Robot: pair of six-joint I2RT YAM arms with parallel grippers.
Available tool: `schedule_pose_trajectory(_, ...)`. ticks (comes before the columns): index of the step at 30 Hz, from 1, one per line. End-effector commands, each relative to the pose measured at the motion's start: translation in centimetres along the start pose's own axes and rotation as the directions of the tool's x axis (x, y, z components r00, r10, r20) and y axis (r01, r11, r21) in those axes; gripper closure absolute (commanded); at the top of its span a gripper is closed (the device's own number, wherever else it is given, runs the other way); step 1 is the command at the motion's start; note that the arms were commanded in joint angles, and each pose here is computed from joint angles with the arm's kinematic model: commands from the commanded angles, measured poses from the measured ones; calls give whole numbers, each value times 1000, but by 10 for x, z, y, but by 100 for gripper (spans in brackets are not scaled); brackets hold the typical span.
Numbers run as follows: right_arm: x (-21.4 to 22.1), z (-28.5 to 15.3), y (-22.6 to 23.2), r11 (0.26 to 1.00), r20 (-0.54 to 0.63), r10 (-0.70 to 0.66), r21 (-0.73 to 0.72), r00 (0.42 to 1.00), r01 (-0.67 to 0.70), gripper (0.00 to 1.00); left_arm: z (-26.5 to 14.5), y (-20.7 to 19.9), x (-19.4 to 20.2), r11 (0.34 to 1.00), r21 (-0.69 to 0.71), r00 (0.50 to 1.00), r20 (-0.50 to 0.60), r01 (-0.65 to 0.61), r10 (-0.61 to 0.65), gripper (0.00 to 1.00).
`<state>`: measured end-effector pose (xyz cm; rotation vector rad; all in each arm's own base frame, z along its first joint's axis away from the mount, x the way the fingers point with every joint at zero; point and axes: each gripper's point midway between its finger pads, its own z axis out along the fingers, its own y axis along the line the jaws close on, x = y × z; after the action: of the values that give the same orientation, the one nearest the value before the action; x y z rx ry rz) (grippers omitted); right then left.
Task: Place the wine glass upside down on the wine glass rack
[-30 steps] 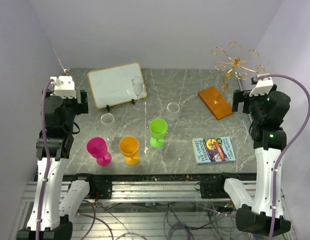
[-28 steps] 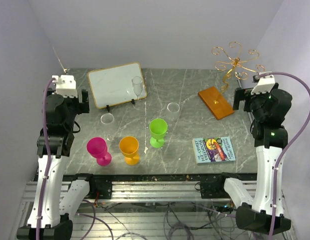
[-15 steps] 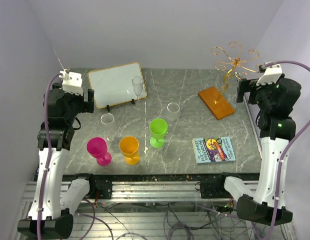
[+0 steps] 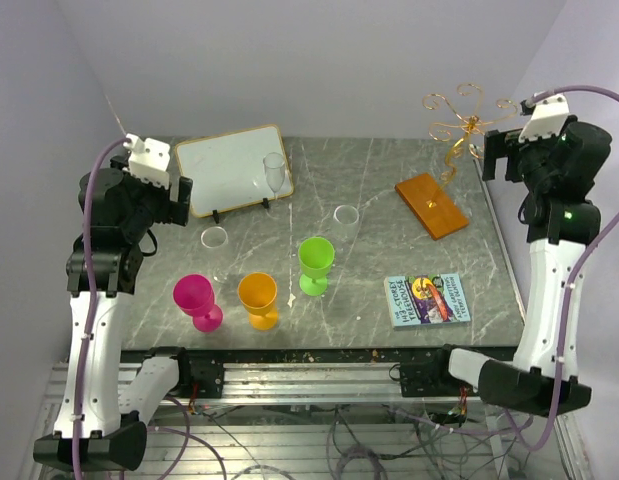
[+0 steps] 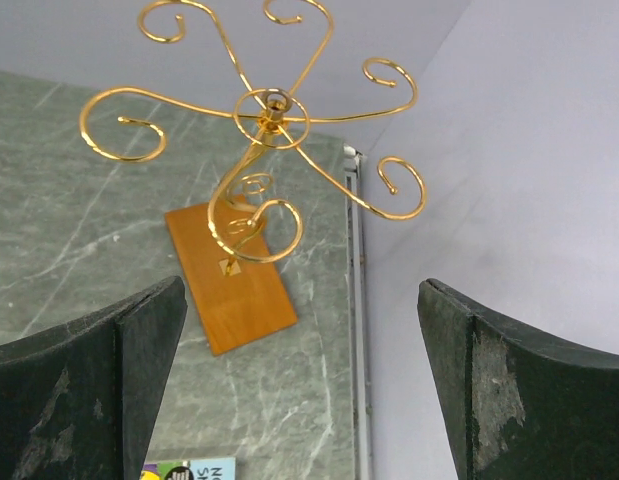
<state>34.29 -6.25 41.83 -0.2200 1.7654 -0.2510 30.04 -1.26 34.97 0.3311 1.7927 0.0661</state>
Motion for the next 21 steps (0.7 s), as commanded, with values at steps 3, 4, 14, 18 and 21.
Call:
schedule_pose_trajectory(3,17,28,-5,999,-102,-30,-34,994,27,0,-10,-10,-9,997,69,999,30,-21,19,2)
schedule_pose_trajectory(4,20,34,-3,998,-112,-31,-53,993,25,0,-10,-11,-10,997,75,999,30,-20,17,2)
schedule_pose_trajectory(14,26,70,22,986,-167,34,-157,985,-60,3,-11,-20,-6,994,113,999,37,-3,-1,0)
schedule_pose_trajectory(18,32,85,33,984,-202,36,-162,979,-69,5,-11,-21,-5,993,117,999,34,-5,1,0)
schedule_pose_trajectory(21,38,95,37,986,-226,36,-151,973,-72,6,-11,-21,-4,993,119,999,33,-5,2,1)
